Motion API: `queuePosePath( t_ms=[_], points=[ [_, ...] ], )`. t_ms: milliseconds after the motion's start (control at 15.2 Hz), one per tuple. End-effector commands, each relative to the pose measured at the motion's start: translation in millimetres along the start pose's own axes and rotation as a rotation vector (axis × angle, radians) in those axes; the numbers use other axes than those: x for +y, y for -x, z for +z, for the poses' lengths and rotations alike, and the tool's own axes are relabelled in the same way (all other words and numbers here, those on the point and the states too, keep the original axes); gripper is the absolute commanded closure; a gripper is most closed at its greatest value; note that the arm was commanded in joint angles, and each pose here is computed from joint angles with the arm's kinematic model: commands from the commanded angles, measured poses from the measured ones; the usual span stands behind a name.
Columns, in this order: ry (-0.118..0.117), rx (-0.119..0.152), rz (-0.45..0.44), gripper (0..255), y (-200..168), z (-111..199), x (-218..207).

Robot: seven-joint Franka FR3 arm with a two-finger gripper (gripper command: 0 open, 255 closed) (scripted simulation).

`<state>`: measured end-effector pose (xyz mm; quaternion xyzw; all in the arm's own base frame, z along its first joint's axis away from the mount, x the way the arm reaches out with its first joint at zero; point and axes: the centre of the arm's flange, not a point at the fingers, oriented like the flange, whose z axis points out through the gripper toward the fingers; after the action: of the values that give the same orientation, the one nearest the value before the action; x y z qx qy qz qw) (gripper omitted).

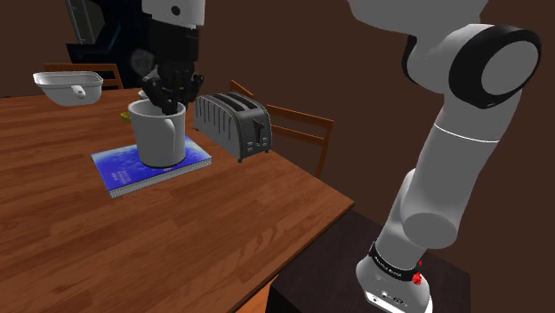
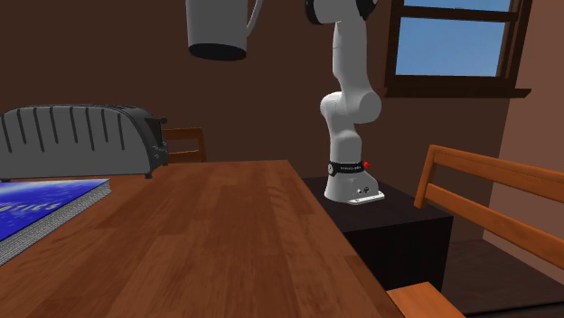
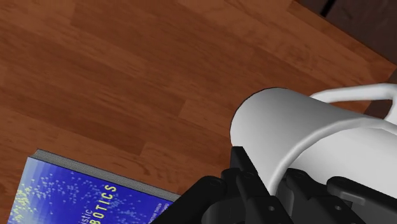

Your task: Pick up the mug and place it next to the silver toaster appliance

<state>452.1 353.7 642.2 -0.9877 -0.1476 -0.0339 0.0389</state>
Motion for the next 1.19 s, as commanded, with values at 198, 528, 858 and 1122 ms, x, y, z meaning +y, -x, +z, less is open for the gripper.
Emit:
queuePosePath(
  t_ms=[198,528,858,1122],
  points=[
    [0.0,0.0,-0.001,255,-5.6,-4.1,63.4],
    [0.0,0.0,-0.001,255,-9.9,-8.2,129.1],
    [0.0,0.0,-0.001,255,-14.2,-12.4,194.9],
    [0.0,0.0,-0.001,255,-17.6,-15.7,247.4]
  ],
)
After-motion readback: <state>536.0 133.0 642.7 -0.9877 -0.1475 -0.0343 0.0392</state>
